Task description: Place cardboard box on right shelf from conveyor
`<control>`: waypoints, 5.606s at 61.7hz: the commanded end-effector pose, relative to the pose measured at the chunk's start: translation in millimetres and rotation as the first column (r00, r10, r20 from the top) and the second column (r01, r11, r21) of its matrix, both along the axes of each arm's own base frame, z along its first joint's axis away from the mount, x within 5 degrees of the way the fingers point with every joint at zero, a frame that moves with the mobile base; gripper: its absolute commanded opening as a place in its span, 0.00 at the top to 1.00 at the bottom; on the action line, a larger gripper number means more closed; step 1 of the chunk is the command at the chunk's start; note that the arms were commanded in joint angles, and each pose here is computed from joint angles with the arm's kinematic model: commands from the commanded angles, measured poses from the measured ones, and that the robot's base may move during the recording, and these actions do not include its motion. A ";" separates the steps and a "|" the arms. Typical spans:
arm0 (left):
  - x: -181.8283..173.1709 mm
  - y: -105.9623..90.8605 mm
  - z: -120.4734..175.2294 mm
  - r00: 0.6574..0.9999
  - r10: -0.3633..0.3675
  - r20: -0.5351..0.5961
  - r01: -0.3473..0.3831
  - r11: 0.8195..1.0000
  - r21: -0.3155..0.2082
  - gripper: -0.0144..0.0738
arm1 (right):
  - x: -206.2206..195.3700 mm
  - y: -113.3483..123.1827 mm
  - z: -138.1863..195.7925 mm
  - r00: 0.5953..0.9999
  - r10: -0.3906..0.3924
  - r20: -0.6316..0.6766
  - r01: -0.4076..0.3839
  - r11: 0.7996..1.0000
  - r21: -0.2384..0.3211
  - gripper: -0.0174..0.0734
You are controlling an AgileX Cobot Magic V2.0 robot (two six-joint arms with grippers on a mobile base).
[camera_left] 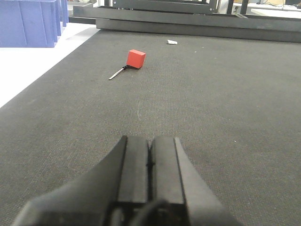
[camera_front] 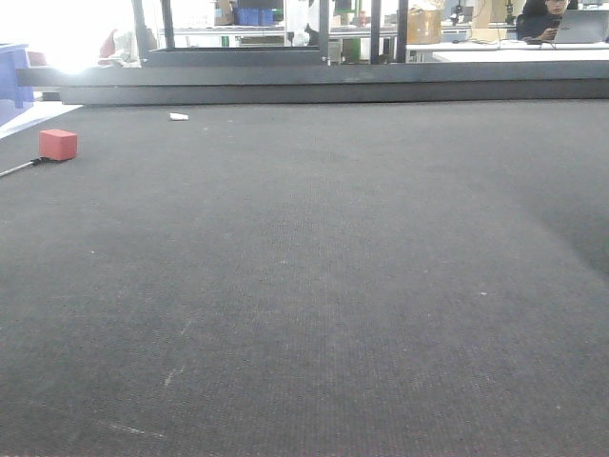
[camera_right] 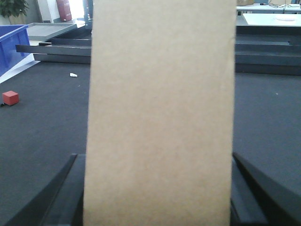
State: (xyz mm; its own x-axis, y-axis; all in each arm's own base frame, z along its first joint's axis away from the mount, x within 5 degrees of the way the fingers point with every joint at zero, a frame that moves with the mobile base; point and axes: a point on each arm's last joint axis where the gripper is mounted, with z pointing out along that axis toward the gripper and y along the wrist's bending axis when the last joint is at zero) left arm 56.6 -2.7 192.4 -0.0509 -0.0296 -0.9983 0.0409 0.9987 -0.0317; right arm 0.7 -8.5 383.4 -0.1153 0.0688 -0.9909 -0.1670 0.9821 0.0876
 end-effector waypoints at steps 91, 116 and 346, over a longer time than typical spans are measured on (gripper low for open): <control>-0.4 1.2 5.2 0.996 0.017 0.088 -0.017 1.000 -0.009 0.97 | -0.4 -0.1 16.0 0.994 -0.004 0.108 0.004 1.000 0.004 0.57; -0.4 1.2 5.2 0.996 0.017 0.088 -0.017 1.000 -0.009 0.97 | -0.4 -0.1 16.0 0.994 -0.004 0.108 0.004 1.000 0.004 0.57; -0.6 0.6 5.3 0.996 0.007 0.090 -0.007 1.000 -0.009 0.97 | 0.3 0.1 16.1 0.994 -0.004 0.106 0.004 1.000 0.003 0.57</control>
